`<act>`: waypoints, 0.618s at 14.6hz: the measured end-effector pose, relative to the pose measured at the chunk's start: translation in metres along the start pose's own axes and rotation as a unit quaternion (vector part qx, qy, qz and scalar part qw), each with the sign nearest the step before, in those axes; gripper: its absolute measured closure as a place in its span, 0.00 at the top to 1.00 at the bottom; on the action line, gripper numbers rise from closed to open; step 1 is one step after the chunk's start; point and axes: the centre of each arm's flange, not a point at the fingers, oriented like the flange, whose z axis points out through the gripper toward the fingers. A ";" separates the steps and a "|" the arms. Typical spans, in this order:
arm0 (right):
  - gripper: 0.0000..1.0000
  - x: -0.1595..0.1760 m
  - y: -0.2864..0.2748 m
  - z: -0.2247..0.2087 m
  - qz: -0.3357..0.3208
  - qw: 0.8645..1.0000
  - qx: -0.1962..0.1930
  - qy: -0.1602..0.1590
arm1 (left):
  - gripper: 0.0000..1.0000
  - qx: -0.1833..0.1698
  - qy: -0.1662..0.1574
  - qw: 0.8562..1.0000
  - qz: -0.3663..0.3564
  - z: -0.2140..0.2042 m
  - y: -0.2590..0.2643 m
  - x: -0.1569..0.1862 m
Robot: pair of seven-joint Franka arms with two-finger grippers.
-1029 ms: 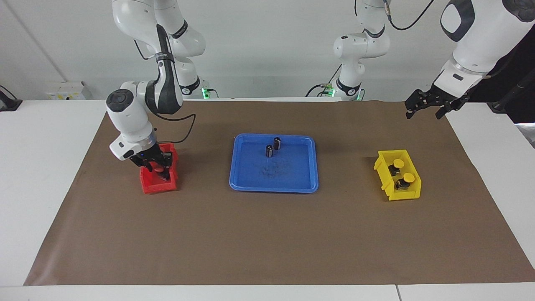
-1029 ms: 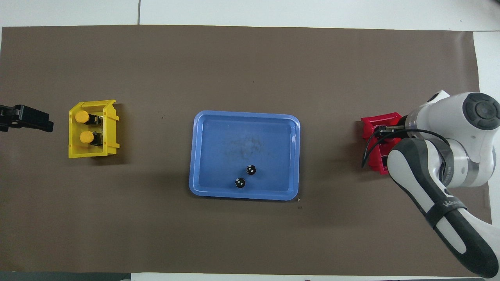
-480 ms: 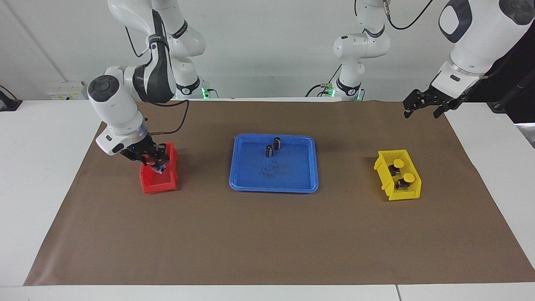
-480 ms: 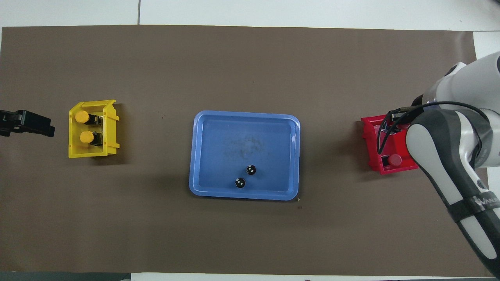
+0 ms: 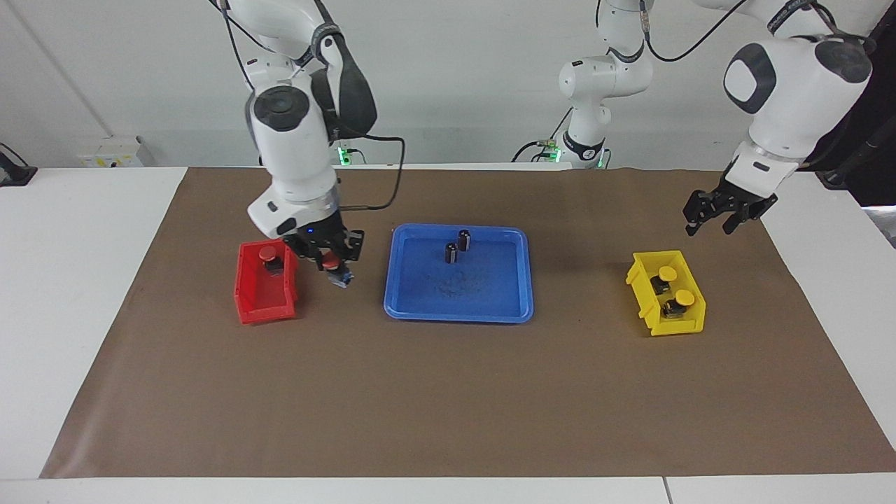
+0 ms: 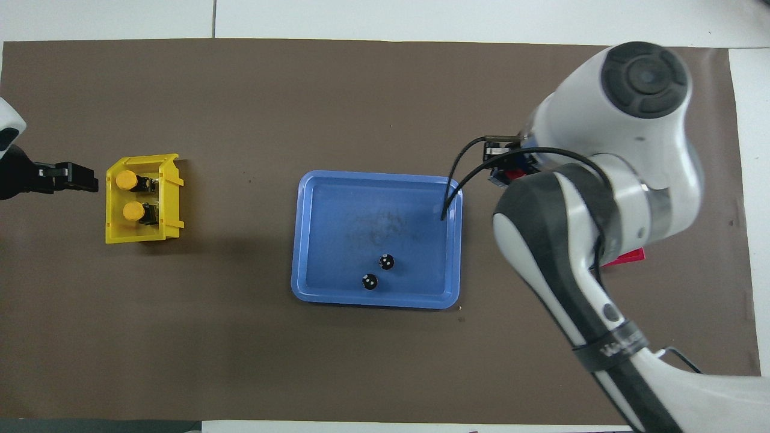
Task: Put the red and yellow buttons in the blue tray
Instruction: 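Place the red button in the blue tray while the left gripper reaches yellow holder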
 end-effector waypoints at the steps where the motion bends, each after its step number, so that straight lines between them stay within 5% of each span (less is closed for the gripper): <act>1: 0.41 -0.016 -0.033 0.012 0.009 1.000 0.002 0.002 | 0.73 -0.001 0.000 1.000 -0.001 0.020 0.000 0.005; 4: 0.41 -0.053 -0.099 0.060 0.012 1.000 -0.003 -0.006 | 0.71 -0.003 0.004 1.000 -0.011 0.058 -0.002 0.020; 9: 0.41 -0.064 -0.119 0.106 0.005 1.000 -0.015 -0.013 | 0.65 -0.003 0.013 1.000 -0.022 0.079 -0.007 0.028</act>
